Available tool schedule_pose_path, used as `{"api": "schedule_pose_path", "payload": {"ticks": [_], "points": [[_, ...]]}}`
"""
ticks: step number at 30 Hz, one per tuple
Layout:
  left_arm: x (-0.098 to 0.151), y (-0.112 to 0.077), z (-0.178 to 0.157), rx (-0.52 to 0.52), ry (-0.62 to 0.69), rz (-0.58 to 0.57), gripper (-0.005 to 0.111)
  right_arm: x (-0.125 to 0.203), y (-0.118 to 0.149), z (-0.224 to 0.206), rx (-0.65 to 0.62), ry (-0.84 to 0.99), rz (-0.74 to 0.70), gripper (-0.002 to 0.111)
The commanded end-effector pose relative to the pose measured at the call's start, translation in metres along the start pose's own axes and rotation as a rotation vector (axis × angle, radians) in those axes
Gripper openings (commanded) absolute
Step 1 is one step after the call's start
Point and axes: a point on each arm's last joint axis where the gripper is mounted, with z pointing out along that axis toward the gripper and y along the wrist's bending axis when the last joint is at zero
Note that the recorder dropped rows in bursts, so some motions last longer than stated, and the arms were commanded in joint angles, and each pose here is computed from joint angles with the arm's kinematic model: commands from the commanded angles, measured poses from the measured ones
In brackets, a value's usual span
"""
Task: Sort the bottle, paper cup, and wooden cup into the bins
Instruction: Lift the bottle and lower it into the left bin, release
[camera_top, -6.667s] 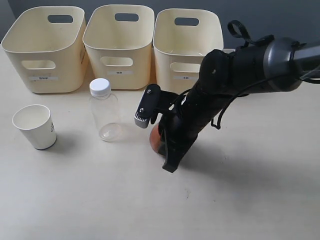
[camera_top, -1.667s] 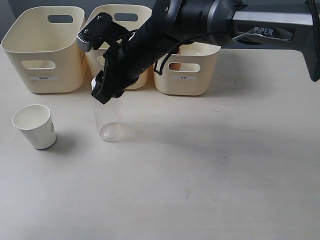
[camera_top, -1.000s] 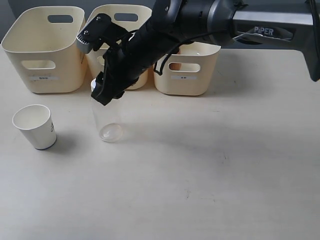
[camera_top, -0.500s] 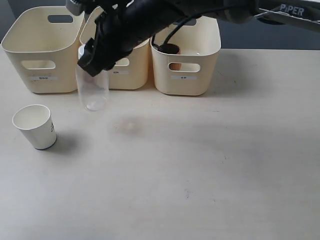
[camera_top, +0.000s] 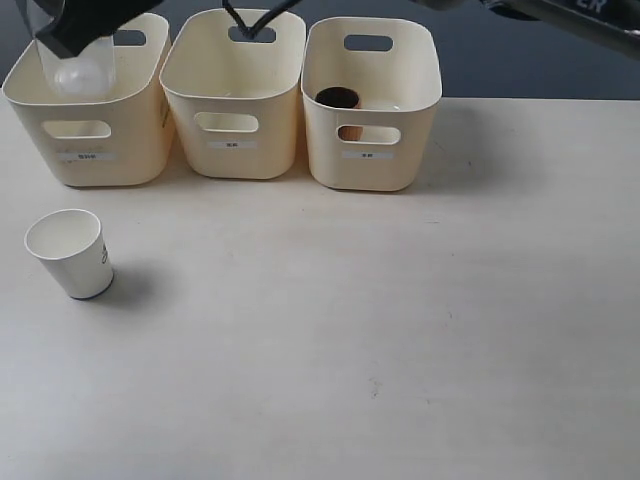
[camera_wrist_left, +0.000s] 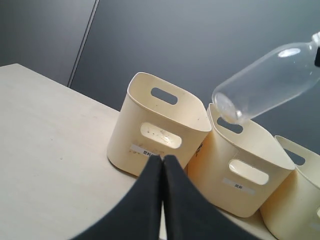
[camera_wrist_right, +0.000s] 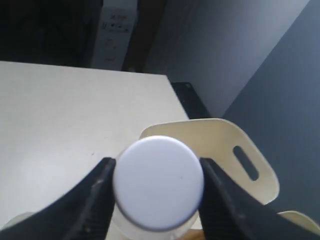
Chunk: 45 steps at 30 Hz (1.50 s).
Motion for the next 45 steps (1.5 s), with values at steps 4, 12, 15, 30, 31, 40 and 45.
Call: {"api": "schedule_pose_path", "payload": {"ticks": [4, 12, 15, 30, 31, 40, 45], "points": [[0.000, -0.001, 0.000, 0.008, -0.003, -0.001, 0.000, -0.003, -0.014, 0.008, 0.167, -0.080, -0.067, -0.001], [0.000, -0.001, 0.000, 0.008, -0.003, -0.001, 0.000, 0.003, -0.022, 0.044, 0.183, -0.124, -0.056, -0.001], [0.000, -0.001, 0.000, 0.008, 0.000, -0.001, 0.000, 0.008, -0.024, 0.056, 0.189, -0.136, -0.057, -0.001], [0.001, -0.001, 0.000, 0.009, 0.008, -0.008, 0.000, 0.054, -0.039, 0.095, 0.249, -0.146, 0.065, 0.002], [0.001, -0.001, 0.000, 0.009, 0.008, -0.008, 0.000, 0.053, -0.040, 0.094, 0.256, -0.151, 0.064, 0.006], [0.001, -0.001, 0.000, 0.009, 0.008, -0.008, 0.000, 0.051, -0.043, 0.093, 0.285, -0.183, 0.116, 0.065], [0.001, -0.001, 0.000, 0.009, 0.008, -0.008, 0.000, 0.050, -0.042, 0.093, 0.265, -0.188, 0.152, 0.065]]}}
